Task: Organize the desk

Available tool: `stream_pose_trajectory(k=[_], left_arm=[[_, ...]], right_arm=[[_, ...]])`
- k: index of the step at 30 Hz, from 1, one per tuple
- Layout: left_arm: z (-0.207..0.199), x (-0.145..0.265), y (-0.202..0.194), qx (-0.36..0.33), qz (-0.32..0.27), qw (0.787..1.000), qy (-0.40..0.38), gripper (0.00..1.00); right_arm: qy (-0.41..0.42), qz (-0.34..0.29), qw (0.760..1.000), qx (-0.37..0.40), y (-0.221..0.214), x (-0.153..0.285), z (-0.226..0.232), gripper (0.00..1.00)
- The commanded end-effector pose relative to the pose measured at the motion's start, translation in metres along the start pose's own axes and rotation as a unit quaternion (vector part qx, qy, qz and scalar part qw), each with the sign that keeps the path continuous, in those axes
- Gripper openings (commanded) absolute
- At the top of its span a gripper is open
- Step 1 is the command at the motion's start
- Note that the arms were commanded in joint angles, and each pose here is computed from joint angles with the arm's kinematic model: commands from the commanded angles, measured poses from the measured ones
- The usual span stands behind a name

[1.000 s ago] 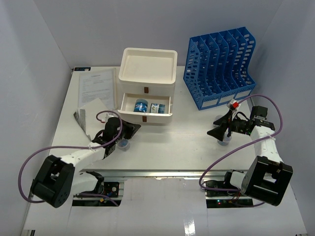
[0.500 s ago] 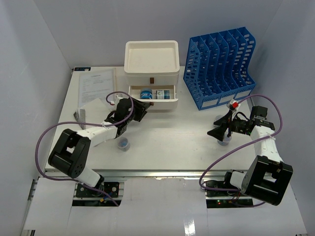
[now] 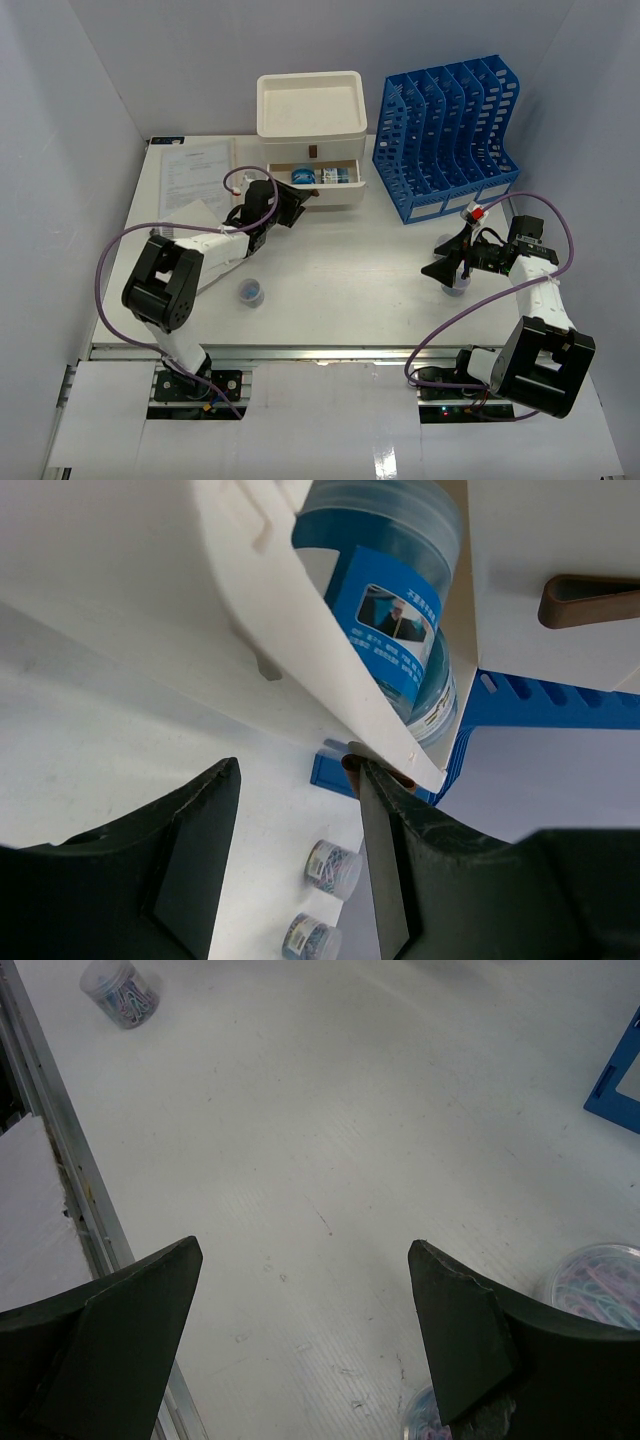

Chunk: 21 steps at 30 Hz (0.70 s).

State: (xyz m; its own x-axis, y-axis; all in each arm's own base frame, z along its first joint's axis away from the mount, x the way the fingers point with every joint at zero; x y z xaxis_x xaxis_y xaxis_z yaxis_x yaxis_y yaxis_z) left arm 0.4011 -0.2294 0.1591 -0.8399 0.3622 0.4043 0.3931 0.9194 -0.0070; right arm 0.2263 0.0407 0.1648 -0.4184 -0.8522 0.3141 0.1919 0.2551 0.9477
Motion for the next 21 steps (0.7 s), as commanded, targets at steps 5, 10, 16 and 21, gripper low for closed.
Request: stream_pose_trajectory(k=[5,10,16,21], left_arm=[[-0.047,-0.03,0.04,0.016,-0.05,0.997,-0.056,0.62],[-0.065,-0.048,0.051,0.017,-0.049,0.996,-0.068,0.63],[-0.077,-0.067,0.053,0.018,-0.043,0.996,-0.074,0.63],[-0.077,-0.083,0.056,0.023,-0.046,0.996,-0.073,0.62]], right_arm=[[0.0,-0.003,1.0,0.009,0.002,0.001,-0.003,0.9],[0.0,-0.002,1.0,0.007,0.001,0.0,-0.004,0.9],[0.0,-0.001,1.0,0.007,0.001,0.0,-0.004,0.9],[0.0,0.0,1.0,0.006,0.0,0.0,-0.004,0.9]])
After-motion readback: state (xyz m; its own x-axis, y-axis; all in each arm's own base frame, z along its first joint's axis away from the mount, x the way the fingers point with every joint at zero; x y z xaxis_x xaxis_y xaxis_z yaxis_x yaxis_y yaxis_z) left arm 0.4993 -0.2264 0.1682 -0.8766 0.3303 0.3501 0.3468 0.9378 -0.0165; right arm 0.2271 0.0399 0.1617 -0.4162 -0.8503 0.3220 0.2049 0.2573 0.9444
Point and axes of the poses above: each gripper's point midway between its finger pads, its own x axis back along the fingers, its own z axis along the line the jaws close on, y = z × x, the point moved 5 cm from there along x, back along the fingers, and after that the axes turned 14 degrees about x, right-handed, at the moved point
